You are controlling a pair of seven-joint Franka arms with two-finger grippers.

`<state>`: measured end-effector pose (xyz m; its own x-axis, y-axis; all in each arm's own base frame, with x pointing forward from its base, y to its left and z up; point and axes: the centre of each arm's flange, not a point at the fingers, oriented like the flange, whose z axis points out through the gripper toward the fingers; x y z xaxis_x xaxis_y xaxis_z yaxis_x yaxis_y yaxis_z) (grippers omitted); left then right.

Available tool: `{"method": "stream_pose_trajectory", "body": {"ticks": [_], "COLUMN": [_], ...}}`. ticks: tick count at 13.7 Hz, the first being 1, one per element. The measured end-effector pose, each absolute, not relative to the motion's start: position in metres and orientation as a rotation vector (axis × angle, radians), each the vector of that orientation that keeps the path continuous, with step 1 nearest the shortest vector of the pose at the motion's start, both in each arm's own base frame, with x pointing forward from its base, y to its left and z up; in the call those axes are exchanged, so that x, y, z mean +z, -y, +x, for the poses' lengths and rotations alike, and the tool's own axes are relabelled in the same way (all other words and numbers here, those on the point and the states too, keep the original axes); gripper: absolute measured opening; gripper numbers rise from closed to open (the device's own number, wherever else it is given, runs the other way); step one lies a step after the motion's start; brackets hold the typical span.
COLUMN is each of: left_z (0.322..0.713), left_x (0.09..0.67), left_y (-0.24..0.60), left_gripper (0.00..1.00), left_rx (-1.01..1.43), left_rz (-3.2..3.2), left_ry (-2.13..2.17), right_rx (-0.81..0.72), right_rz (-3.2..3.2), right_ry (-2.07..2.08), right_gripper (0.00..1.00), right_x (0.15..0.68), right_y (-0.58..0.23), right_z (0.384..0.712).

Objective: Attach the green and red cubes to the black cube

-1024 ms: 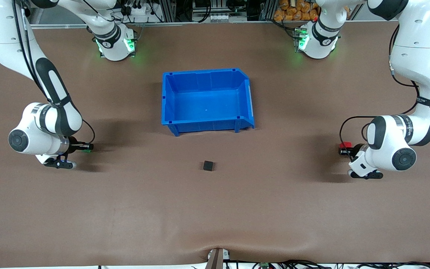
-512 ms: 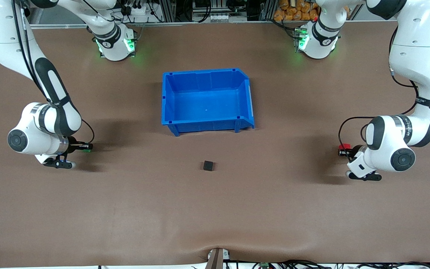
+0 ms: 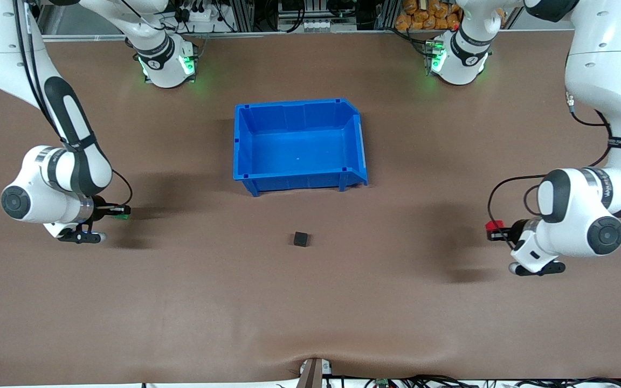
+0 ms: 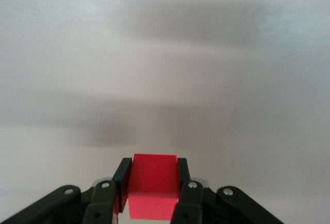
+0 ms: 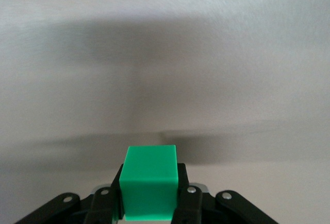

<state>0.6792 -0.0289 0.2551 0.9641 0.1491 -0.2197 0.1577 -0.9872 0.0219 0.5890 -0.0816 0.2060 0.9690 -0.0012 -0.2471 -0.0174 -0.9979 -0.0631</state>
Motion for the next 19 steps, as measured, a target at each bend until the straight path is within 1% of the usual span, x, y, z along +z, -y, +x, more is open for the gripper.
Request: {"method": "stream_pose_trajectory", "body": {"ticks": [5, 8, 11, 15, 19], "left_z": [0.684, 0.686, 0.679, 0.671, 0.653], "left_x": [0.26, 0.25, 0.243, 0.24, 0.225], "left_y": [0.142, 0.198, 0.247, 0.288, 0.339], "left_gripper": [0.4, 0.4, 0.4, 0.4, 0.4], "left_rx": [-0.357, -0.382, -0.402, -0.399, -0.386], "left_rz": [2.93, 2.825, 2.709, 2.576, 2.497], "left_ry": [-0.728, -0.945, -1.144, -1.376, -1.514], "right_rx": [0.377, 0.313, 0.277, 0.219, 0.167], "right_rz": [-2.97, -2.898, -2.823, -2.725, -2.626], "right_ry": [0.447, 0.76, 1.025, 1.323, 1.545], "right_gripper": [0.39, 0.39, 0.39, 0.39, 0.39], "right_x": [0.246, 0.267, 0.278, 0.295, 0.291], "right_y": [0.091, 0.075, 0.019, -0.07, -0.118], "right_z": [0.61, 0.627, 0.639, 0.648, 0.649]}}
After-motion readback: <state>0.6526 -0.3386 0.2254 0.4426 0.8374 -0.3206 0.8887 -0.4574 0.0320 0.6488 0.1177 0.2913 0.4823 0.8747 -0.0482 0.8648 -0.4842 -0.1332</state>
